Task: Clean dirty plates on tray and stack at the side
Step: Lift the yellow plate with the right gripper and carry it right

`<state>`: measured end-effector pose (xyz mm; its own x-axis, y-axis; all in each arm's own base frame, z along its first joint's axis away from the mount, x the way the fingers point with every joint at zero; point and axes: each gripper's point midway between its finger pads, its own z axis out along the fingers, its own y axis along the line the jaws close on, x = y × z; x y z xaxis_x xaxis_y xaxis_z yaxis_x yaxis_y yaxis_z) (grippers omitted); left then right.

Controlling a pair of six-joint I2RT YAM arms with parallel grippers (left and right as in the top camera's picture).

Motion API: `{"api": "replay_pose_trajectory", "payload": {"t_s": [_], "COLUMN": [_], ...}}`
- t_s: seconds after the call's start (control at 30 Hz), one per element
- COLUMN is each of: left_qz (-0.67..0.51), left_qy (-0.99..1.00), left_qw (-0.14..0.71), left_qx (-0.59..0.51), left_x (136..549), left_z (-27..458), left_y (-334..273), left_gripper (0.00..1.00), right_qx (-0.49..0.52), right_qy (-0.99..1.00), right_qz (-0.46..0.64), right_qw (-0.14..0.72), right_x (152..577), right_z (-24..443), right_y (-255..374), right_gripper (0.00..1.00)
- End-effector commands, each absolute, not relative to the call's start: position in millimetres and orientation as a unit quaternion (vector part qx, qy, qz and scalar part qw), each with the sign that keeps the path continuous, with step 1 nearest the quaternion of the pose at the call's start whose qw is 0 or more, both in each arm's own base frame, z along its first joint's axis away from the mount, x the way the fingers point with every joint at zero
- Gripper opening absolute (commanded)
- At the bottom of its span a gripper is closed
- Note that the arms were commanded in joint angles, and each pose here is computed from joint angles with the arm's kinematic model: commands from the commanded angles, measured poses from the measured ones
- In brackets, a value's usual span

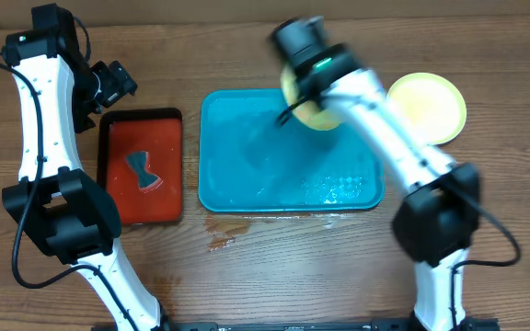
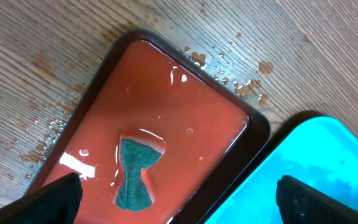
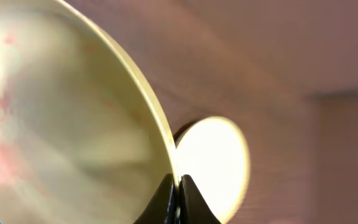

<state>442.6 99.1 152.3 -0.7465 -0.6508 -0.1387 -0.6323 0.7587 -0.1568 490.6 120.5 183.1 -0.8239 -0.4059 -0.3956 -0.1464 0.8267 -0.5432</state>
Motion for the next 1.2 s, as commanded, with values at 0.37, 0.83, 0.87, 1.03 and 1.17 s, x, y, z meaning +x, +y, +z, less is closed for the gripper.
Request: {"api": "replay_pose_trajectory", "payload": {"t_s": [0.37,0.83,0.87,1.03,1.17], "left_qz": [-0.058,-0.058,-0.058,-0.058,-0.058], "left_qy": [0.935,0.935,0.935,0.935,0.935], "left_qw": [0.109,0.109,0.109,0.109,0.109], "left_qx": [-0.332,-0.332,-0.332,-0.332,-0.332], "left_x": [446,446,446,446,446], "left_z": [164,164,164,164,164], "left_y": [96,96,96,96,96], "left_gripper": [1.0,1.0,1.0,1.0,1.0], "right_qx": [0.21,0.251,0.248,0.238,0.201], "right_qy": [0.953,0.945,0.945,0.949,0.948], "right_qz": [0.179,0.176,0.177,0.19,0.239], "right_qw": [0.122,0.119,0.116,0.08,0.066], "right_x": [468,464,464,454,442], "right_z": [108,87,87,87,107], "right_y": [-107,-142,-139,-115,-88], "right_gripper": [0.04,0.45,0.49,1.0,1.0]}}
